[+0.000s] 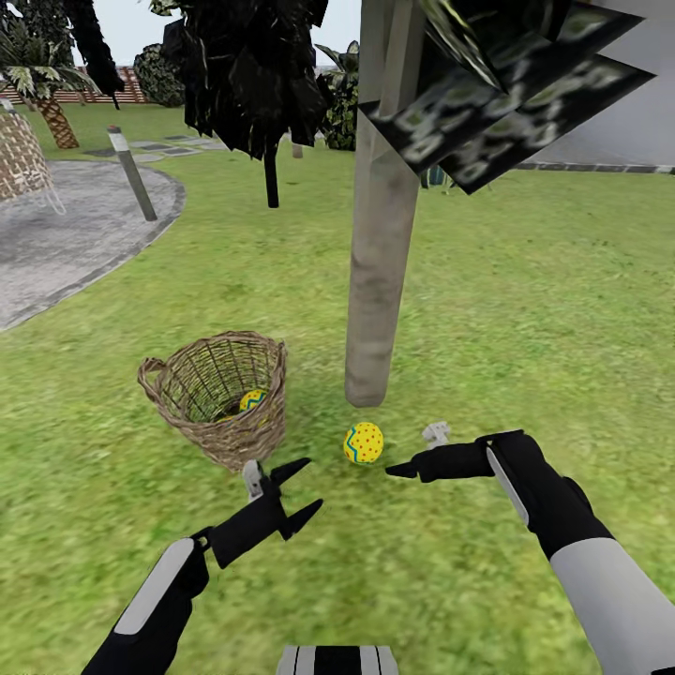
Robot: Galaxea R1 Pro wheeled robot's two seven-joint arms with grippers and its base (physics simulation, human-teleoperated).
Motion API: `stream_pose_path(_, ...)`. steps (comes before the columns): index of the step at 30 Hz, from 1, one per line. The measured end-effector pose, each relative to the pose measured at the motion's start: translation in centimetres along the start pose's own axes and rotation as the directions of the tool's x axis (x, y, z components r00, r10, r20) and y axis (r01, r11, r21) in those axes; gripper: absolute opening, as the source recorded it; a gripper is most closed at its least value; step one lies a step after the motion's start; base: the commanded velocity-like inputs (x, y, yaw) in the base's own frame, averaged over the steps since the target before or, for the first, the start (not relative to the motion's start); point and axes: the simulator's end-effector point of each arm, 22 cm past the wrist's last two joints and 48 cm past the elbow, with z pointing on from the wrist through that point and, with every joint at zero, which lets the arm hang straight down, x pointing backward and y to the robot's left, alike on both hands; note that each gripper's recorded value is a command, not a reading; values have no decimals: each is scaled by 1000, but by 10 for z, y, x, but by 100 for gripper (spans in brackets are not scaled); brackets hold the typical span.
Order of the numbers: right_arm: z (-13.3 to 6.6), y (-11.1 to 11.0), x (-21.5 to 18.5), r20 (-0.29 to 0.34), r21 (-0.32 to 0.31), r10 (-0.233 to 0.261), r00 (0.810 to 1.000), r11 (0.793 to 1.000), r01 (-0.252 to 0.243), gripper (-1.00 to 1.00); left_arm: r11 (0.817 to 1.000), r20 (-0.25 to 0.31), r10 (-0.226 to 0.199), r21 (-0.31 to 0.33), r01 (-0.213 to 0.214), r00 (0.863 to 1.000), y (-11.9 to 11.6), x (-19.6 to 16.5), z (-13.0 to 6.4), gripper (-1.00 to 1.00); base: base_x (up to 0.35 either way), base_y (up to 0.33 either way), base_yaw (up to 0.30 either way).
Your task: Take the three Easter eggs out of the wicker basket on the lawn in the garden, then place them on the lawn next to a single tree (choose any tree) so that all three eggs are next to the same tree and none are left in the basket.
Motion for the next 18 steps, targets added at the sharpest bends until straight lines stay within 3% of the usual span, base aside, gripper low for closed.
stream_pose_path(5, 0, 1, -1, 1, -2, -2, 1000, 1000, 2, 100, 1000, 28, 8, 8, -8, 1000, -6, -16, -13, 100, 0, 147, 0)
stream_pose_path(9, 0, 1, -1, 2, -3, -1, 1000, 1000, 1, 100, 1000, 14, -1, 22, 1, 1000, -9, -16, -18, 100, 0, 207, 0)
stream_pose_path(18, -10, 9, -10, 17, -1, -16, 1000, 1000, 16, 100, 998, 3, 16, 66, -16, 1000, -28, -9, -19, 100, 0, 17, 0)
